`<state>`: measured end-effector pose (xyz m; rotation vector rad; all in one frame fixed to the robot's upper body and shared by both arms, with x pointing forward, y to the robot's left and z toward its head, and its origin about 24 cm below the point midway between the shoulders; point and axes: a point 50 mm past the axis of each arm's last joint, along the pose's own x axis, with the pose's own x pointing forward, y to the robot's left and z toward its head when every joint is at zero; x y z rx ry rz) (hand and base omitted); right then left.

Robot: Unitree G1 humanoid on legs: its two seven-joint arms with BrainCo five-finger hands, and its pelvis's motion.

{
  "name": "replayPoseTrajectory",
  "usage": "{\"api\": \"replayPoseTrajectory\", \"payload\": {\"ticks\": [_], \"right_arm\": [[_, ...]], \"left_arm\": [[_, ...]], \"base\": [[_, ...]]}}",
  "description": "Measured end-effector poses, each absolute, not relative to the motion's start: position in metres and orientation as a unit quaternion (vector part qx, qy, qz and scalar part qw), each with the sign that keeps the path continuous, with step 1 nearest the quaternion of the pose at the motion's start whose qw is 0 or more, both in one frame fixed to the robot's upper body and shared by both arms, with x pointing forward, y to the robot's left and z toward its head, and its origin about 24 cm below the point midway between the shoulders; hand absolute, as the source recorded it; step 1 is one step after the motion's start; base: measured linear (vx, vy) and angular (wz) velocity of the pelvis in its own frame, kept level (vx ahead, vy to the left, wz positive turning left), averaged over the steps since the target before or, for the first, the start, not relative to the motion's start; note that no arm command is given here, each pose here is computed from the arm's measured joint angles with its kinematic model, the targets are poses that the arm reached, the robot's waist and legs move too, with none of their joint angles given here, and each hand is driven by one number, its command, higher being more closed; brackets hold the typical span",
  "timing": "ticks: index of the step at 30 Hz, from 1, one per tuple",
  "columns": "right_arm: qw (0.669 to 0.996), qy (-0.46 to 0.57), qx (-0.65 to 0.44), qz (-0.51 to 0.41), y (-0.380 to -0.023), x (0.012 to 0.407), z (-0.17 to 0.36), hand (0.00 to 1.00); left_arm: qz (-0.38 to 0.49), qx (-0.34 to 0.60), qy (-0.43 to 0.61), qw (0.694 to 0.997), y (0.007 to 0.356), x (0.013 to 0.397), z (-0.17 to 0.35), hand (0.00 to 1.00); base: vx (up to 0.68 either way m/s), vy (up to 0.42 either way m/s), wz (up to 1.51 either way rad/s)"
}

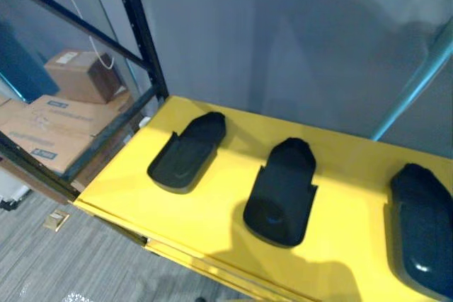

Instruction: Walk over and take plastic housings, then place them on the shelf

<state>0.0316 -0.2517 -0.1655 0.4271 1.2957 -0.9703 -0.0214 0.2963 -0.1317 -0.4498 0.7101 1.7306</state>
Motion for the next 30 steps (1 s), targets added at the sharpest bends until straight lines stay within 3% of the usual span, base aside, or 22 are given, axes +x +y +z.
{"api": "replayPoseTrajectory", "payload": {"ticks": [5, 6, 13, 16, 18, 22, 30], "right_arm": [[0.673, 0.564, 0.203, -0.434, -0.251, 0.042, -0.165, 0.0], [0.674, 0.56, 0.21, -0.434, -0.249, 0.046, -0.165, 0.0], [0.684, 0.555, 0.206, -0.426, -0.247, 0.052, -0.164, 0.0], [0.707, 0.541, 0.189, -0.414, -0.244, 0.06, -0.163, 0.0], [0.742, 0.52, 0.156, -0.393, -0.244, 0.072, -0.16, 0.0], [0.775, 0.505, 0.122, -0.36, -0.241, 0.086, -0.157, 0.0], [0.808, 0.484, 0.121, -0.313, -0.221, 0.122, -0.152, 0.0]], "left_arm": [[0.646, -0.215, 0.353, 0.642, 0.281, -0.005, -0.143, 0.0], [0.538, -0.222, 0.412, 0.702, 0.263, 0.012, -0.153, 0.0], [0.479, -0.219, 0.422, 0.738, 0.251, 0.038, -0.156, 0.0], [0.395, -0.168, 0.45, 0.783, 0.24, 0.049, -0.157, 0.0], [0.362, -0.158, 0.447, 0.802, 0.236, 0.066, -0.155, 0.0], [0.363, -0.141, 0.404, 0.827, 0.252, 0.094, -0.142, 0.0], [0.393, -0.122, 0.403, 0.817, 0.28, 0.087, -0.135, 0.0]], "base": [[0.01, -0.006, -0.21], [0.07, 0.003, -0.42], [0.02, 0.004, -0.2], [-0.03, 0.036, -0.71], [-0.06, 0.075, -0.99], [-0.17, -0.022, -0.65], [0.29, 0.019, -0.18]]}}
